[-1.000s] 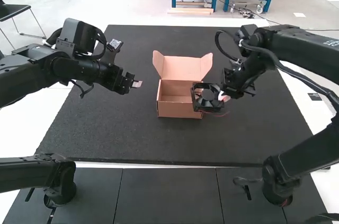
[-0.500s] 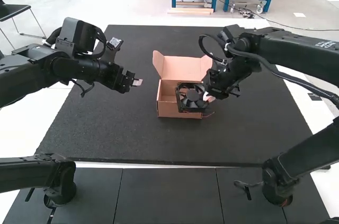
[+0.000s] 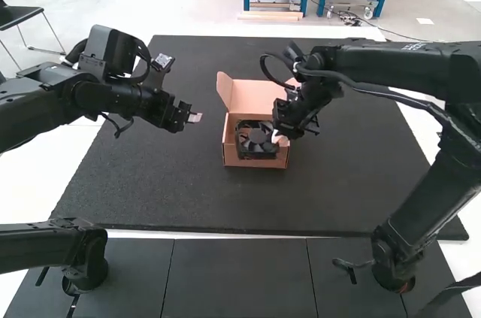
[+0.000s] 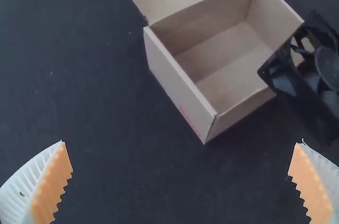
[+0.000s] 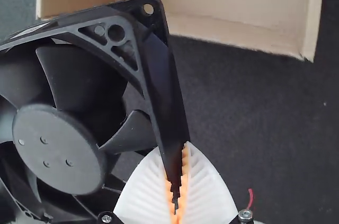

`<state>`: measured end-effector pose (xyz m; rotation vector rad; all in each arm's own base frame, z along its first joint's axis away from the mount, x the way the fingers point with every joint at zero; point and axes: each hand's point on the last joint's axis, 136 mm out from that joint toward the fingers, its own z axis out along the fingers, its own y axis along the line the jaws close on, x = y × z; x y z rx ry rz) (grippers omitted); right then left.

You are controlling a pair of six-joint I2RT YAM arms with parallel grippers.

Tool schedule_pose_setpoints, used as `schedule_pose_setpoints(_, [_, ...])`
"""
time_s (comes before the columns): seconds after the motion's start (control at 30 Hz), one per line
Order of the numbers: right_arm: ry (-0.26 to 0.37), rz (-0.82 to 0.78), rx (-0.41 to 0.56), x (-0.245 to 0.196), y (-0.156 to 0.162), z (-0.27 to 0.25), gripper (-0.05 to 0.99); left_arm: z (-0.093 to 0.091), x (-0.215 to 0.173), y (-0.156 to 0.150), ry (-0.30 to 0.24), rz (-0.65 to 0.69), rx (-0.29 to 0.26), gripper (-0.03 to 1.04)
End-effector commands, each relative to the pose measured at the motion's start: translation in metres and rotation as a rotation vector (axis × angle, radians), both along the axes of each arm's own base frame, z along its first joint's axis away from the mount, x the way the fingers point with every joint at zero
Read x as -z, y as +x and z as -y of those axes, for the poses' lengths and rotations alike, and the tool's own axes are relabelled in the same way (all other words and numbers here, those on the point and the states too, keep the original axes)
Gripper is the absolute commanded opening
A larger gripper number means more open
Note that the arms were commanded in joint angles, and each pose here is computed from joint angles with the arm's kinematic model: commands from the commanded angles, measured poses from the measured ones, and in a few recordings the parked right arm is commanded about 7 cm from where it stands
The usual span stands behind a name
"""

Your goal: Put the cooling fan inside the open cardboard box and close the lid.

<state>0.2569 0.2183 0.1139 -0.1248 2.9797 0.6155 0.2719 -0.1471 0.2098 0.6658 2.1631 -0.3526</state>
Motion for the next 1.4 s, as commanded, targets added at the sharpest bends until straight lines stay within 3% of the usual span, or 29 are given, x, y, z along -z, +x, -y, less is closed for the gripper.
schedule_pose_setpoints(0.0, [0.036,0.019,-0.003,-0.012,0.010,-0.013,-0.02,-0.004,-0.010,-0.001,-0.005,0.036,-0.009,0.97])
schedule_pose_setpoints(0.63, [0.061,-0.006,0.103,-0.006,0.057,-0.028,-0.02,-0.008,-0.017,-0.009,-0.013,0.055,-0.009,0.97])
schedule_pose_setpoints(1.37, [-0.022,0.022,0.138,0.019,0.096,0.000,-0.02,-0.008,-0.019,-0.013,-0.014,0.055,-0.006,0.97])
